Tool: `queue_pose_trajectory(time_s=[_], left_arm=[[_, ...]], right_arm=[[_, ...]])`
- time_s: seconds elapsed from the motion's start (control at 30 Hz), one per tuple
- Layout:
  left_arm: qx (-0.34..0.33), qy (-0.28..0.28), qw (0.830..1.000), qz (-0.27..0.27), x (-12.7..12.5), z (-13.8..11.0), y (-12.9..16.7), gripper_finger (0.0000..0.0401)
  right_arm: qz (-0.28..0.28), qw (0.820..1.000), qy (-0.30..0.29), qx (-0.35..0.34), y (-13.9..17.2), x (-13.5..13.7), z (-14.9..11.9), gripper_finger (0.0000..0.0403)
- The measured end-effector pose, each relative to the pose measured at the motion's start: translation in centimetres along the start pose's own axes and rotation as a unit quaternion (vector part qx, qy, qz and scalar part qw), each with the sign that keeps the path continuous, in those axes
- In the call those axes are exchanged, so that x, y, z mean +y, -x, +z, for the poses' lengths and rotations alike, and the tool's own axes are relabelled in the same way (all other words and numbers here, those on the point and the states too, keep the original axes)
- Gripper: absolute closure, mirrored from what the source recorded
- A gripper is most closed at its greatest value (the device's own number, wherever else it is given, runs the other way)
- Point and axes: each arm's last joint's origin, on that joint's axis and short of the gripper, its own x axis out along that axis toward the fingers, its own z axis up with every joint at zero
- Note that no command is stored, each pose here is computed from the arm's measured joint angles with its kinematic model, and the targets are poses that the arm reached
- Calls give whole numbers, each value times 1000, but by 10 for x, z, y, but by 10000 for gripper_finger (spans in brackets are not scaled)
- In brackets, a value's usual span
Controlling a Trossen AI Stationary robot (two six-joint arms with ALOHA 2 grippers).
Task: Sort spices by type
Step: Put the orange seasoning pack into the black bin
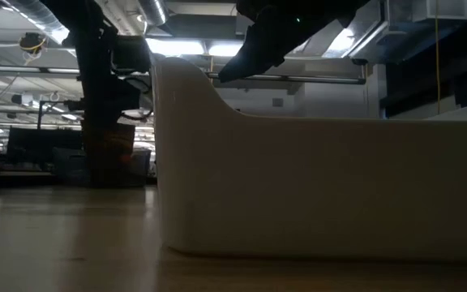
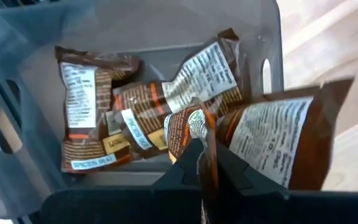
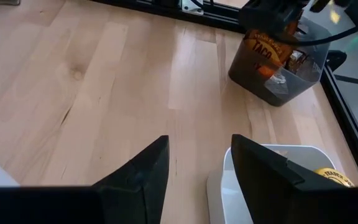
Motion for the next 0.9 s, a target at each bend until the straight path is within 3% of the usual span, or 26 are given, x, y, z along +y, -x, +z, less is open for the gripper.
queue_pose_trajectory(time_s=[0.47,0.73,0.9], left_arm=[[3,-8,1000,-15,-2,-7,-11,377],[6,-26,1000,-14,-1,-7,-10,308],[-13,-33,999,-19,1,4,8,273]], right_arm=[[0,1000,0,-1,0,0,0,230],[0,1000,0,-1,0,0,0,230],[0,1000,0,-2,0,0,0,230]])
